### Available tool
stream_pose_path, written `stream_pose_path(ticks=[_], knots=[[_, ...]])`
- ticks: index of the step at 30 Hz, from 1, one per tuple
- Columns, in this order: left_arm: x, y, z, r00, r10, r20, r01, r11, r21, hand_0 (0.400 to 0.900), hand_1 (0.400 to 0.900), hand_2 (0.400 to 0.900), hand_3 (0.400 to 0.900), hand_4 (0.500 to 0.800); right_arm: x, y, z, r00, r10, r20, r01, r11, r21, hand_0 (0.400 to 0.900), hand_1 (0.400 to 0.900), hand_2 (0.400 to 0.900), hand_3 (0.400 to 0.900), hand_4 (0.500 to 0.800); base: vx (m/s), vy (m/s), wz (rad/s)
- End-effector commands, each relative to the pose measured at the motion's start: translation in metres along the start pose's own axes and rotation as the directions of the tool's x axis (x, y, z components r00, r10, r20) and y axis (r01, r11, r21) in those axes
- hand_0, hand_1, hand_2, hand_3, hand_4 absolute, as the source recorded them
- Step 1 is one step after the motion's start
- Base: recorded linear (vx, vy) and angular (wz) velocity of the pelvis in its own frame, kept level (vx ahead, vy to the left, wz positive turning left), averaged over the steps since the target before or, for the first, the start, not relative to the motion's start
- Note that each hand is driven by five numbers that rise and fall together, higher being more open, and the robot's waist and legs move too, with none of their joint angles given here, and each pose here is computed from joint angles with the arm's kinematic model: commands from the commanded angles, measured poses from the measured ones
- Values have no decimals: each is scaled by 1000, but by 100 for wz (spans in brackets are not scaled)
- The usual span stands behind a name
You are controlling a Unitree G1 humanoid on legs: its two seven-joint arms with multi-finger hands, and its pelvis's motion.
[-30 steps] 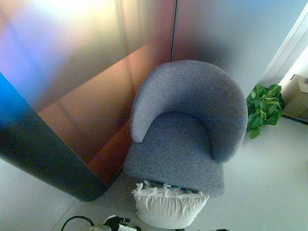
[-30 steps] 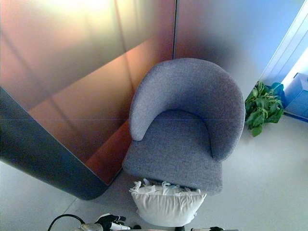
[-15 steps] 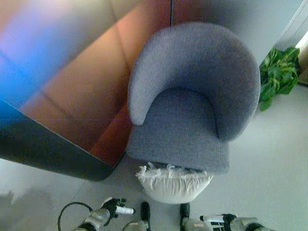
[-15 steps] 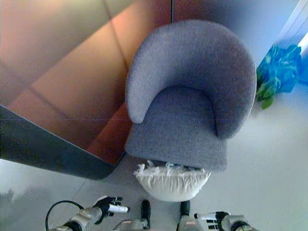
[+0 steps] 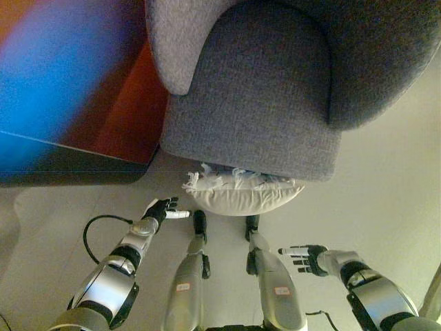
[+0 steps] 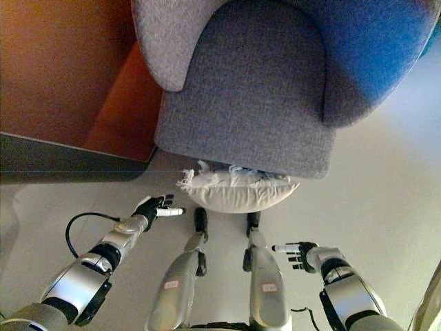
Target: Pick up the pillow and put it on the sofa.
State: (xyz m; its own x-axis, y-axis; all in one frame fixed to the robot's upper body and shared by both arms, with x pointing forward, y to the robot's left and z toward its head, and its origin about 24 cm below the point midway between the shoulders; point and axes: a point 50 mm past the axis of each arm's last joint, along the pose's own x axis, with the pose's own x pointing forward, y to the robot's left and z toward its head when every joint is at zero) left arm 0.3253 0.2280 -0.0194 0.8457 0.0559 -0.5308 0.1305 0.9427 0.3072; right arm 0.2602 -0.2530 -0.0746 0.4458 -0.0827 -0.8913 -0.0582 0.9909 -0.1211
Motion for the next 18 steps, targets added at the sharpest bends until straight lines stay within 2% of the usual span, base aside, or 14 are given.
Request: stream_pose_path(ticks=[1, 18], knots=[[-1, 23, 16, 994, 87, 60, -82, 993, -84, 900, 900, 900, 900, 800, -7, -30, -14, 994, -58, -92, 58, 998, -5, 900, 900, 900, 900, 800, -54, 60, 0], [0, 30, 96, 951, 146, 271, -91, 974, -206, 900, 900, 900, 900, 800, -21, -36, 38, 995, -92, 26, 89, 992, 85, 900, 900, 900, 900, 800, -32, 36, -3]])
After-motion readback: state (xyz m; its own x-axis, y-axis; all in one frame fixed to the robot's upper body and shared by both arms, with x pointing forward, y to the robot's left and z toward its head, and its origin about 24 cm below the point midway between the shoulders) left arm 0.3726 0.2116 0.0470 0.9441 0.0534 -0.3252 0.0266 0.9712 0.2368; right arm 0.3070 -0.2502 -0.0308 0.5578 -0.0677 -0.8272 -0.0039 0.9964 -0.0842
